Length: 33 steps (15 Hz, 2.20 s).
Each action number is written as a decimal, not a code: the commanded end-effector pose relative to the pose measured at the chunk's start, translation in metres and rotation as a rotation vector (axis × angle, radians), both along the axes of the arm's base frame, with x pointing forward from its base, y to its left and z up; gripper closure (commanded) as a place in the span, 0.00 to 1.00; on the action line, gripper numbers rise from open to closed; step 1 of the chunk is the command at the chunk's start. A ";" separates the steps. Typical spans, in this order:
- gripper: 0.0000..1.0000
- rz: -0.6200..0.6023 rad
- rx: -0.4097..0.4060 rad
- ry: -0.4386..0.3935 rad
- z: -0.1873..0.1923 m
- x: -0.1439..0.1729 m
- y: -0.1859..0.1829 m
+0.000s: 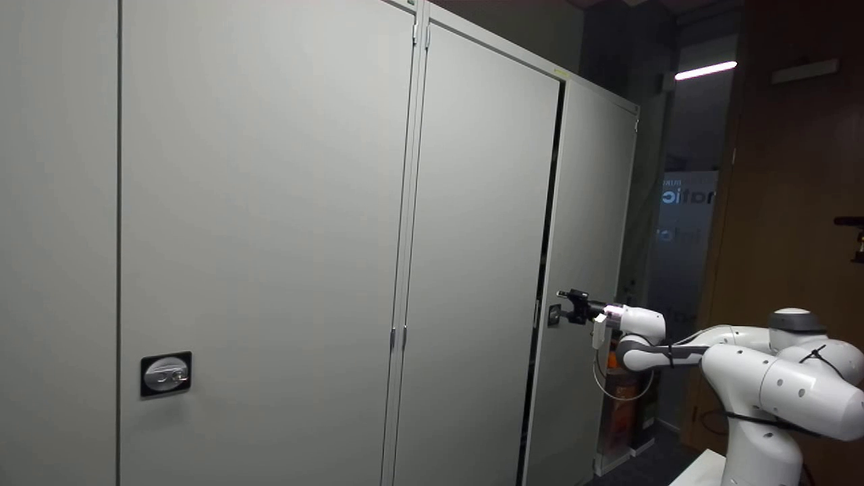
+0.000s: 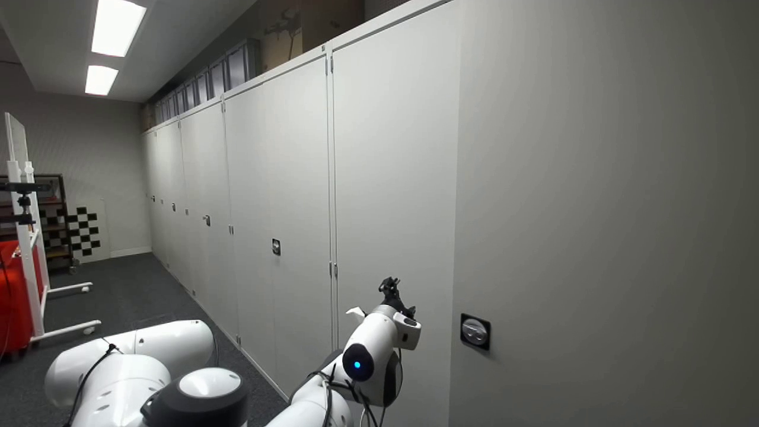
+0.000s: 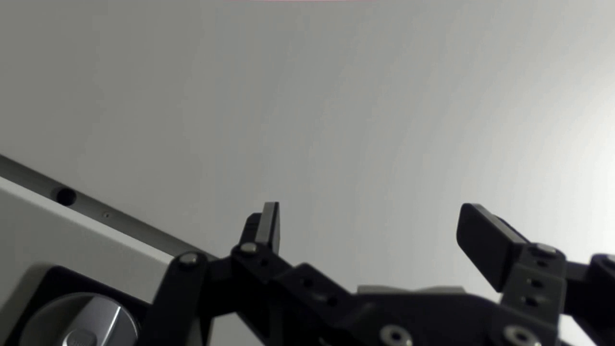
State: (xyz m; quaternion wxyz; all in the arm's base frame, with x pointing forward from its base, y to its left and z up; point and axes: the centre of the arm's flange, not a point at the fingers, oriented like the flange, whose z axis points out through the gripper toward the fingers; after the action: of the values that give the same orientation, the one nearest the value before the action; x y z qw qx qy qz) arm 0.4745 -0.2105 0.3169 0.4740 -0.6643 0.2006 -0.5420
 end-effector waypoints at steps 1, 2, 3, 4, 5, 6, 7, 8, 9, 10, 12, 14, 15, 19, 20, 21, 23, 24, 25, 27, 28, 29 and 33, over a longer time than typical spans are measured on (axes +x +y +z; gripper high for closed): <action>0.00 0.028 -0.122 -0.031 -0.002 -0.001 0.009; 0.00 0.038 -0.159 -0.037 -0.001 -0.002 0.011; 0.00 0.046 -0.189 -0.042 0.000 -0.002 0.014; 0.00 0.056 -0.221 -0.049 0.002 -0.003 0.016; 0.00 0.060 -0.252 -0.059 0.005 -0.003 0.018; 0.00 0.066 -0.286 -0.064 0.008 -0.003 0.019; 0.00 0.071 -0.312 -0.070 0.010 -0.003 0.021; 0.00 0.076 -0.341 -0.074 0.013 -0.003 0.022; 0.00 0.080 -0.370 -0.080 0.016 -0.003 0.024; 0.00 0.086 -0.409 -0.084 0.019 -0.004 0.025; 0.00 0.095 -0.476 -0.092 0.026 -0.005 0.029; 0.00 0.104 -0.544 -0.103 0.035 -0.005 0.032; 0.00 0.108 -0.573 -0.114 0.039 -0.005 0.035; 0.00 0.130 -0.672 -0.136 0.053 -0.004 0.046; 0.00 0.133 -0.694 -0.141 0.056 -0.003 0.049; 0.00 0.139 -0.717 -0.146 0.060 -0.002 0.053; 0.00 0.146 -0.760 -0.159 0.067 -0.001 0.061; 0.00 0.148 -0.784 -0.165 0.070 0.000 0.064; 0.00 0.148 -0.808 -0.172 0.074 0.001 0.067; 0.00 0.145 -0.855 -0.175 0.083 0.004 0.073; 0.00 0.145 -0.877 -0.177 0.088 0.005 0.076; 0.00 0.145 -0.904 -0.172 0.094 0.006 0.078; 0.00 0.156 -1.001 -0.175 0.117 0.006 0.085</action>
State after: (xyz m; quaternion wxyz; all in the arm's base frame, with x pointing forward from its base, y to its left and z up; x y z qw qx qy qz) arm 0.4846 -0.1302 0.4085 0.1982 -0.7628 -0.1402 -0.5993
